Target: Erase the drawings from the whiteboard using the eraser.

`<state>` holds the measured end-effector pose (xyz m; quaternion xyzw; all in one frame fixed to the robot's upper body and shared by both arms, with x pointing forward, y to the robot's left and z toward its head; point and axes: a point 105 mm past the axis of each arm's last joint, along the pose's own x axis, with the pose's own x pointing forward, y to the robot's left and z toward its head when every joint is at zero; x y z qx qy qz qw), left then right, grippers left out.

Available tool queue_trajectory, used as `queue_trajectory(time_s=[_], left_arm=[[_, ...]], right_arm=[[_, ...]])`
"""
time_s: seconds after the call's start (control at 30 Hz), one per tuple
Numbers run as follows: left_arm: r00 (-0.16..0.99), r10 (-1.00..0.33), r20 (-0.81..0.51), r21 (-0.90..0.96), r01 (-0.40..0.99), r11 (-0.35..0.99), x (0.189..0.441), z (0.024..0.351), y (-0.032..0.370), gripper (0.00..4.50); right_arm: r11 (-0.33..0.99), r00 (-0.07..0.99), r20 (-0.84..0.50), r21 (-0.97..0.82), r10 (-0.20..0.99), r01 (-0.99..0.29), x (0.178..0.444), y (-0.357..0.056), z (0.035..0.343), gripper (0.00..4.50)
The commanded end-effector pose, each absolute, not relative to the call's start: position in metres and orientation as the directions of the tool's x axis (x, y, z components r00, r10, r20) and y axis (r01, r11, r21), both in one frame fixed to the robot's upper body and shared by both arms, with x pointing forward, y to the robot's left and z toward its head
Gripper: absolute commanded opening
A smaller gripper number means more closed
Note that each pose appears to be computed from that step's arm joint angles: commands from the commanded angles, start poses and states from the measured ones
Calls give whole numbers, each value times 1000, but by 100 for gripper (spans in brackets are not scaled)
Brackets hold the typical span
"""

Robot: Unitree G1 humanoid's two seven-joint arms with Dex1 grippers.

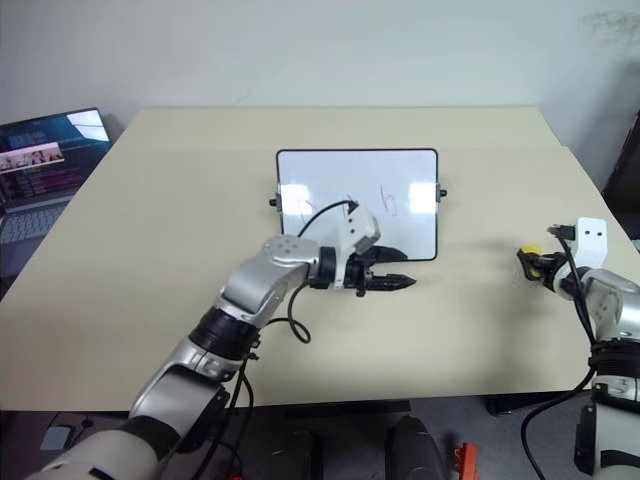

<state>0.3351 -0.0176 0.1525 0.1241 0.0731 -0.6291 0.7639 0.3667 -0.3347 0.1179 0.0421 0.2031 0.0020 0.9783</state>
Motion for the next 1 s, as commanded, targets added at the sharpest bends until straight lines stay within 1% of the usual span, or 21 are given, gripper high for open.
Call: queue_trajectory(time_s=[0.03,0.13,0.47,0.6,0.63,0.67,0.77,0.93,1.0], left_arm=[[201,-951,-233,146,975,170,333,168,-19,279],[206,-950,-234,149,973,174,334,168,-19,279],[215,-948,-233,152,971,183,336,170,-17,279],[250,-942,-224,169,962,215,342,176,-8,279],[266,-938,-221,179,957,230,345,179,-3,279],[291,-933,-211,181,950,256,349,182,5,279],[327,-923,-205,180,939,293,356,185,16,279],[327,-919,-220,173,940,293,355,177,16,279],[322,-922,-216,170,942,289,354,178,14,279]], right_arm=[[998,931,-363,70,23,2,371,-334,128,69],[998,931,-365,69,21,5,371,-334,127,53],[998,933,-359,69,24,1,372,-332,128,39],[997,946,-320,67,53,-33,370,-328,145,32],[997,951,-304,65,59,-41,369,-327,152,23],[997,956,-287,66,58,-41,367,-327,159,1],[997,961,-270,68,63,-46,364,-325,168,1],[997,947,-310,41,79,-70,364,-317,154,1],[999,953,-301,39,40,-30,368,-324,155,1]])
